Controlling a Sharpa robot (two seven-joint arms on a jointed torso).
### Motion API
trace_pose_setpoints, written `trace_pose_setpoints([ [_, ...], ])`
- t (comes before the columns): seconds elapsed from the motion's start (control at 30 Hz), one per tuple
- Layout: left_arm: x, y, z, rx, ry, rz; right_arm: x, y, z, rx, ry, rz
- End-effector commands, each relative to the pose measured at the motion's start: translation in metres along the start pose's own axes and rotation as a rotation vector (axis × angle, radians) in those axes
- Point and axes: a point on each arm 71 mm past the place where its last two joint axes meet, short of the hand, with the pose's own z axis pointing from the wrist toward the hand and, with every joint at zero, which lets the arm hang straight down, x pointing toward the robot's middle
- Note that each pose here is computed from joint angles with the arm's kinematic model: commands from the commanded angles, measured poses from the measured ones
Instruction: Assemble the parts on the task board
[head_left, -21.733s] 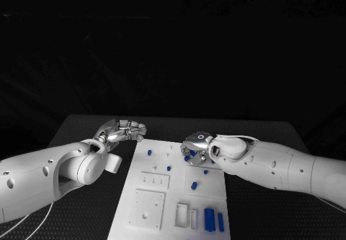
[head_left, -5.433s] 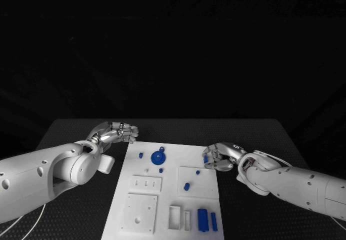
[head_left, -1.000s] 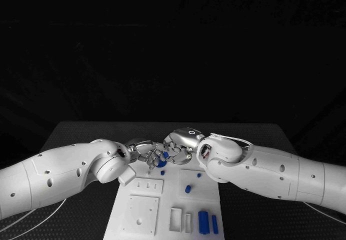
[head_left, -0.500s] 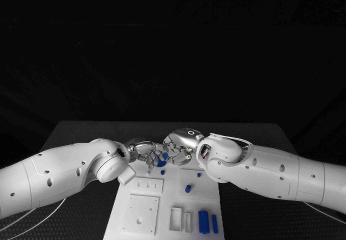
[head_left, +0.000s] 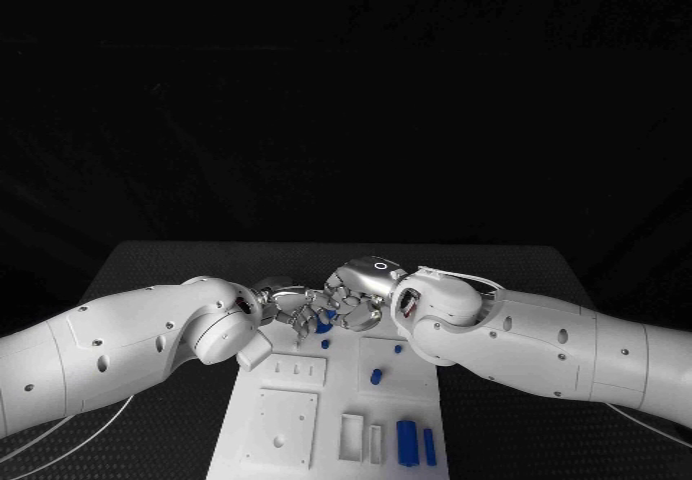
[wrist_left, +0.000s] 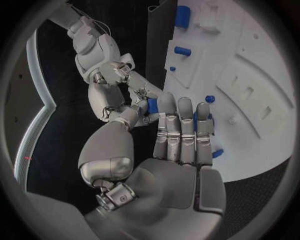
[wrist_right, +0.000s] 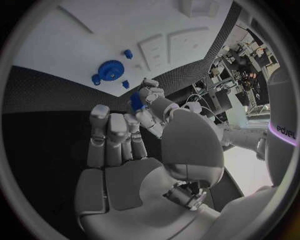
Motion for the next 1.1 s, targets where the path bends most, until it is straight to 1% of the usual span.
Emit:
trace_pose_setpoints([
  [0.03,0.002,-0.0023,0.0004,-0.001,0.009,0.012,0.001,0.0049,0.0009,-0.017,0.013,-0.01],
  [0.4,0.0027,-0.0022,0.0004,-0.004,0.01,0.01,0.0041,0.0071,0.0018,-0.02,0.031,-0.013],
  [1.1,0.0044,-0.0028,0.0023,-0.015,0.016,0.013,0.006,0.0127,0.0024,-0.034,0.034,-0.018],
])
